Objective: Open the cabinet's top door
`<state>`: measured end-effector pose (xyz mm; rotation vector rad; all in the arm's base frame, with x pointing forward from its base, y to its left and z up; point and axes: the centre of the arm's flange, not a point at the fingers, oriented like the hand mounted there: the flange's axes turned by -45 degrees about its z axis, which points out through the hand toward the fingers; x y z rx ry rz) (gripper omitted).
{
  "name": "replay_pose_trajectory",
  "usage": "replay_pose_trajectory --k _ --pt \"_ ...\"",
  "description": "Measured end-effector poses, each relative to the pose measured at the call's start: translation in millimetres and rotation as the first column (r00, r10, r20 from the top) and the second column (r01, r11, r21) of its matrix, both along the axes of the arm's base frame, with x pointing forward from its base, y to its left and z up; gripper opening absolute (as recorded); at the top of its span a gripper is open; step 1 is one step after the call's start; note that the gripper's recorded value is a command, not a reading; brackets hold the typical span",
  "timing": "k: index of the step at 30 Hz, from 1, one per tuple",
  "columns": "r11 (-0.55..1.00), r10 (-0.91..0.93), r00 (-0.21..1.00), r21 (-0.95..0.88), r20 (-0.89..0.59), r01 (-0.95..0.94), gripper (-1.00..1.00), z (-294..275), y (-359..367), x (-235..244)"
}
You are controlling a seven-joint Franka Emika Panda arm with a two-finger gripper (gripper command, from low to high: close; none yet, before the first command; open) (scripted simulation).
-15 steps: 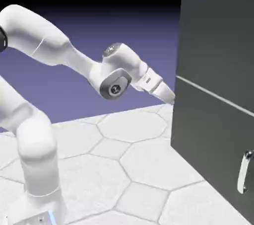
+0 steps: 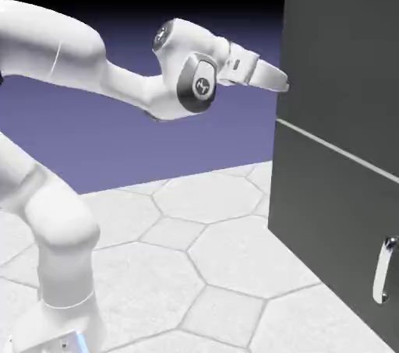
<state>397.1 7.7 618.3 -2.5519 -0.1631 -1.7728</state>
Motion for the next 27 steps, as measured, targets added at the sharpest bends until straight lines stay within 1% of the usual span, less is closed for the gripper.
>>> replay_pose_trajectory --k 7,14,20,27 --pt "1.000 0.017 0.988 0.023 0.151 -0.021 0.00 48 -20 -7" --pt "0.998 0.022 0.962 0.045 0.272 -0.035 0.00 79 -51 -11" --pt "0.997 0.017 0.937 0.061 0.349 -0.041 0.00 90 -85 -10" --pt "0.996 0.004 0.915 0.075 0.402 -0.038 0.00 85 -132 0"
